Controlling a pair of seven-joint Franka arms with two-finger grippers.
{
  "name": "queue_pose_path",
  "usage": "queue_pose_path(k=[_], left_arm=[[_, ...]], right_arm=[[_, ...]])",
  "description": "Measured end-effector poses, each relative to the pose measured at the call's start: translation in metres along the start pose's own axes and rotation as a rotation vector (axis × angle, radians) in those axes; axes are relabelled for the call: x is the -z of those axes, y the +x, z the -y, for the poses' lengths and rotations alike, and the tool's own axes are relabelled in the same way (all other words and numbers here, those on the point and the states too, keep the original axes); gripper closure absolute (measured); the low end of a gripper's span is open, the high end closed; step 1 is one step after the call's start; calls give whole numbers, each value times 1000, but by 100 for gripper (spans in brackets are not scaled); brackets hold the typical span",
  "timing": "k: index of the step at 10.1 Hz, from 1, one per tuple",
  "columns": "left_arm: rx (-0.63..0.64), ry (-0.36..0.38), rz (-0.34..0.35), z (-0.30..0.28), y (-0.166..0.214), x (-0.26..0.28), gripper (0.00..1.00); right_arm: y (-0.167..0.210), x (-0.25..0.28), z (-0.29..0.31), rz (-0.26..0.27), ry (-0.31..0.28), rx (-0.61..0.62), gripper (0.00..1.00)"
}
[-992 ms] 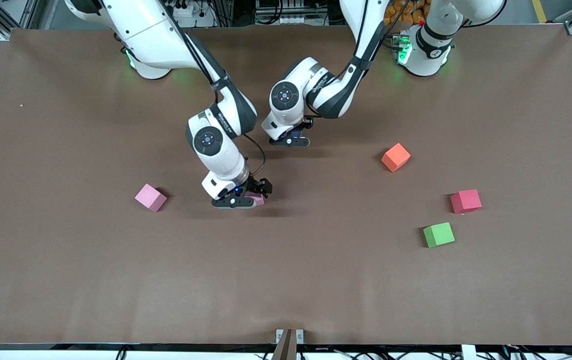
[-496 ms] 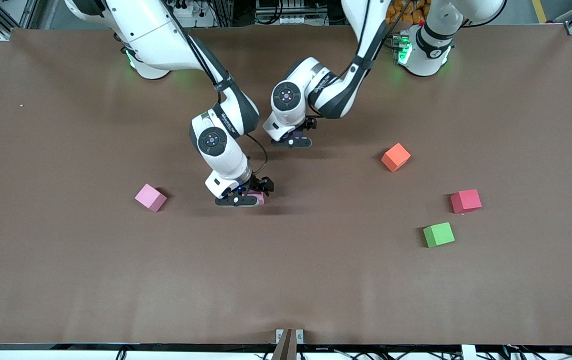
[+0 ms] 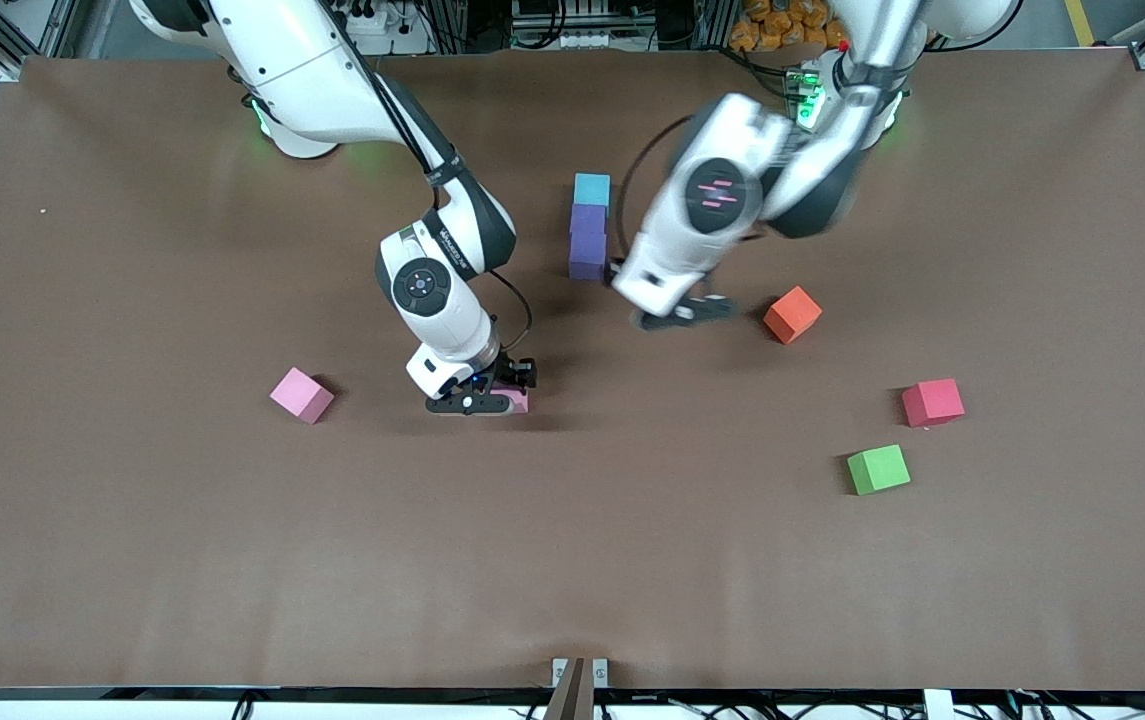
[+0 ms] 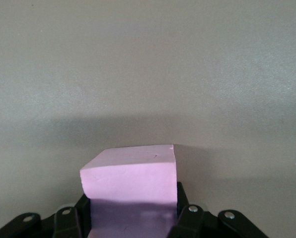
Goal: Arrange blocks into number 1
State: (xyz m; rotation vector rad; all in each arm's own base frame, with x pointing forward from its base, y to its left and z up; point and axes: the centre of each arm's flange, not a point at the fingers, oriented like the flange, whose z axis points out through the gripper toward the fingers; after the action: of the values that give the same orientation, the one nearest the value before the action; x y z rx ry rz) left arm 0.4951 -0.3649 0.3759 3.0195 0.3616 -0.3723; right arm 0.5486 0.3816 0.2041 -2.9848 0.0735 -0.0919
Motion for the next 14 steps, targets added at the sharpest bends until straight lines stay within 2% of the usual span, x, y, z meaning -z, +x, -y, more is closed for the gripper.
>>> queue_pose_path(k=[2,4,8,10,14], left_arm=[[60,48,-18,58,36,8,0],[99,94,-7,100,55,-21,0],[202,91,-32,176,63,-102,0],[239,86,-35,198,65,-113,0],[302,71,-49,209,66,-119,0]], right_arm=[[-2,6,8,-7,6,-28,37],[-19,22,35,-15,10,-66,37],[-105,29,112,31,-33,-42,37],[-142,22,133,52,-54,-10,37],[-175,8,146,70,-77,18,37]])
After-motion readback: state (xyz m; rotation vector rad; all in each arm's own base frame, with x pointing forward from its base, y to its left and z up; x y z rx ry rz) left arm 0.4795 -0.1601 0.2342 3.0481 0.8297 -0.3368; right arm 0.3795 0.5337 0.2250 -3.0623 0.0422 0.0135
